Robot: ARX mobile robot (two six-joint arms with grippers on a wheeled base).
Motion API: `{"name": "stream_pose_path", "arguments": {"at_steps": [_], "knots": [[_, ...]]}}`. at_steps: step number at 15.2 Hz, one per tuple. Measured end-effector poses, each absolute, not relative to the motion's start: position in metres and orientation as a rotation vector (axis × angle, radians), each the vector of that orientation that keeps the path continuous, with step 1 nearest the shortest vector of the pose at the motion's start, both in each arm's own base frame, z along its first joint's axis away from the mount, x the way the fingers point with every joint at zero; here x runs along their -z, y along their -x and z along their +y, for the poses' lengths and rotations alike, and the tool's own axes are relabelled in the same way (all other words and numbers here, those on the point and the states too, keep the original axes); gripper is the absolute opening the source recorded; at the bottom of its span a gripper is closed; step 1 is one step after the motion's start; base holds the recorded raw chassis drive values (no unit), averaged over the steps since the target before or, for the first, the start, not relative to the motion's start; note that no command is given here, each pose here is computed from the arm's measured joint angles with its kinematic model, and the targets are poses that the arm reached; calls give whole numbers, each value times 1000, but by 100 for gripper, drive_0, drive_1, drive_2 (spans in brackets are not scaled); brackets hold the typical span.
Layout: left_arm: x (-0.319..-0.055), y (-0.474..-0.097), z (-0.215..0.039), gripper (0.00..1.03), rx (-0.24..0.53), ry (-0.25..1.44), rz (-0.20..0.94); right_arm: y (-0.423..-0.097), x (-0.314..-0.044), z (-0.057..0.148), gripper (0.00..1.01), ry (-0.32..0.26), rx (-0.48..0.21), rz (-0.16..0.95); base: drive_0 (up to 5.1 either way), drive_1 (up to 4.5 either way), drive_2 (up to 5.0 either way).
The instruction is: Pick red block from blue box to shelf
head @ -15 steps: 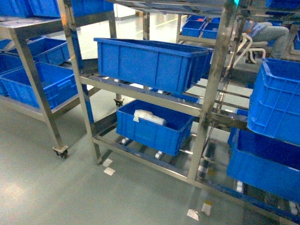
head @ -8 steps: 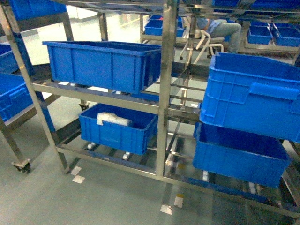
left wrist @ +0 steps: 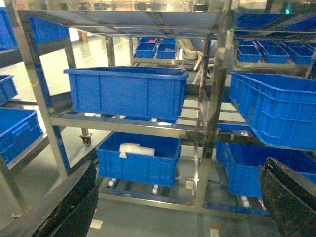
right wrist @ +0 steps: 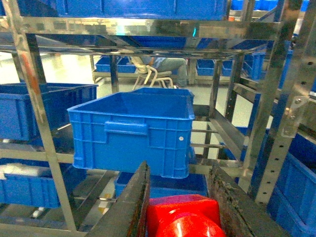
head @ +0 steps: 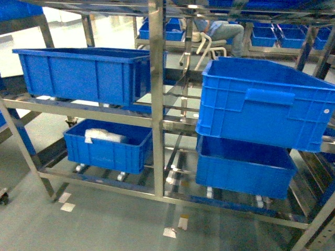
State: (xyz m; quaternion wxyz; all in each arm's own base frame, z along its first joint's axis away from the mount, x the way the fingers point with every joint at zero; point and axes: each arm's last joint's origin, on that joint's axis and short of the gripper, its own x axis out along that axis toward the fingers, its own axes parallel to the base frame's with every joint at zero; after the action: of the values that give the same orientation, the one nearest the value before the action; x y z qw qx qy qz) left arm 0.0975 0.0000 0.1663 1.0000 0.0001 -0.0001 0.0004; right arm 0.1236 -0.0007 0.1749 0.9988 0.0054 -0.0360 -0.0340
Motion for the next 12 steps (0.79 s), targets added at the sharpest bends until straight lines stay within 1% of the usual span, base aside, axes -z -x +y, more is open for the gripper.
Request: {"name": "stream_pose_path", "arguments": {"at_steps": [12], "knots": [[-166,-97,0,98,-1,0,0,-124,-175,-1,29,-11,68,-72,-168,-168,-168]]}}
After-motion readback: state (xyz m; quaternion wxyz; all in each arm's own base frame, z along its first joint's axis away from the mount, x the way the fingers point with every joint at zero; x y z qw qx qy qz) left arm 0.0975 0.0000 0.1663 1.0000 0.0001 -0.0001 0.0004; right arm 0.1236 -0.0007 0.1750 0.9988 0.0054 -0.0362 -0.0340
